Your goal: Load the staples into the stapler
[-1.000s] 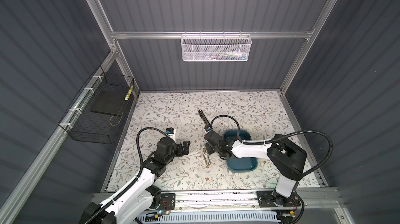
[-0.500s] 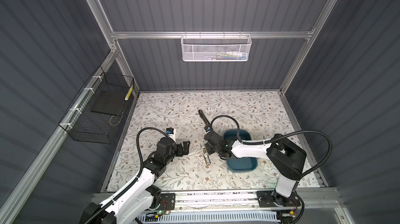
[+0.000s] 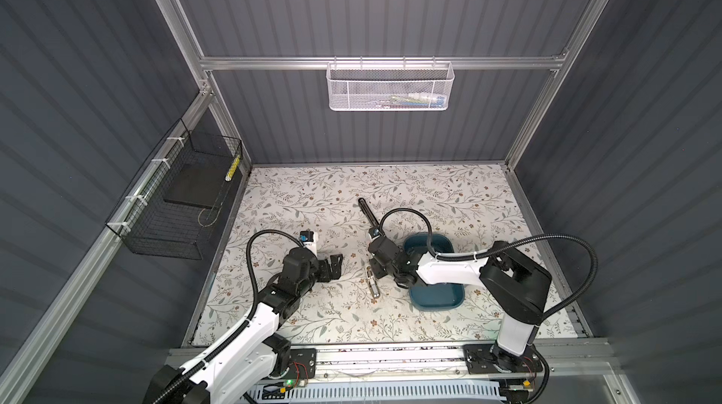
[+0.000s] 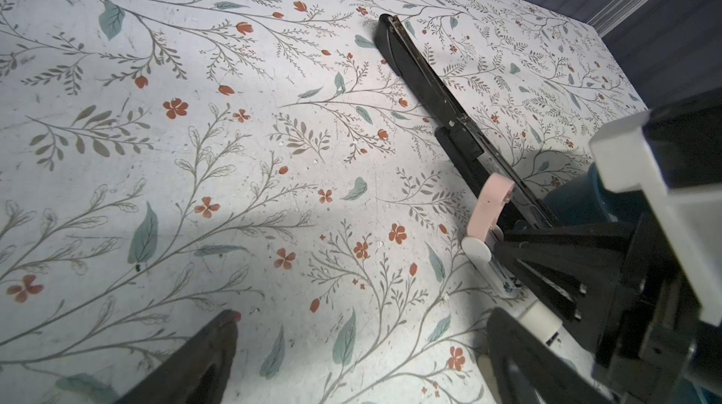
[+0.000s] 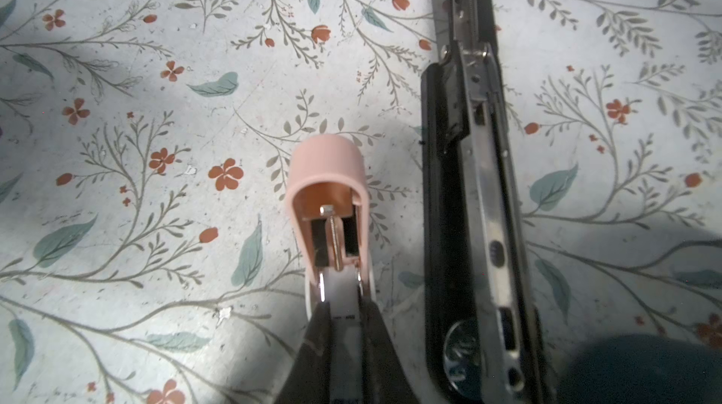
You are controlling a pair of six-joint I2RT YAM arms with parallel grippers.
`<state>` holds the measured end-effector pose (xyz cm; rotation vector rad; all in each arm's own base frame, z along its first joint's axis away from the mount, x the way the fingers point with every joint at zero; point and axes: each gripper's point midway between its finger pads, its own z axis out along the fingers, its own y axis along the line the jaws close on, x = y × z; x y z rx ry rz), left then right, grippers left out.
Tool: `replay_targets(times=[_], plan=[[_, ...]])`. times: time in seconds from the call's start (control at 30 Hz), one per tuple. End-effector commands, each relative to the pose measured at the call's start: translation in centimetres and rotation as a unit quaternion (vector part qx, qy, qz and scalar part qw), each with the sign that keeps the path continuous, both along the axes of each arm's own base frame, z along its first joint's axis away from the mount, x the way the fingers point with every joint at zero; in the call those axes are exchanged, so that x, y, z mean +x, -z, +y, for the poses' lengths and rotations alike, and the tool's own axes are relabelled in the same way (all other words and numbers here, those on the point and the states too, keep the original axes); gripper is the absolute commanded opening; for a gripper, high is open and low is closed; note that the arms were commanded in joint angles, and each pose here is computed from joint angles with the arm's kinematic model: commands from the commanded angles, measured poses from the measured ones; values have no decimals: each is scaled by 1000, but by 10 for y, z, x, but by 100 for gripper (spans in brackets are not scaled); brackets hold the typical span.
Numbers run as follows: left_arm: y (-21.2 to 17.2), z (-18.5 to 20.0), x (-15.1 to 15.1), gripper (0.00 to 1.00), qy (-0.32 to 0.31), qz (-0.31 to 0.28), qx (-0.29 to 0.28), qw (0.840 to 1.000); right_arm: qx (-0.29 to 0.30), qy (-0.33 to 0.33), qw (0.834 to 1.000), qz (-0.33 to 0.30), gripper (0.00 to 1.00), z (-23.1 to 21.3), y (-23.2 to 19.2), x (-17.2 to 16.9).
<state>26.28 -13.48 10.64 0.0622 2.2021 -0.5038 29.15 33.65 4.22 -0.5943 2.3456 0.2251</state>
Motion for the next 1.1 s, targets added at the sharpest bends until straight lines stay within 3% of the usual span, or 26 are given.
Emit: replay_targets(times=[0.0, 1.07], plan=[[2, -2, -2, 100, 7, -3, 1, 1000, -6, 5, 1000, 12, 6, -1, 7, -2], [2, -2, -1, 100, 7, -1, 2, 1000, -16, -4, 1000, 5, 5, -18, 14, -15]])
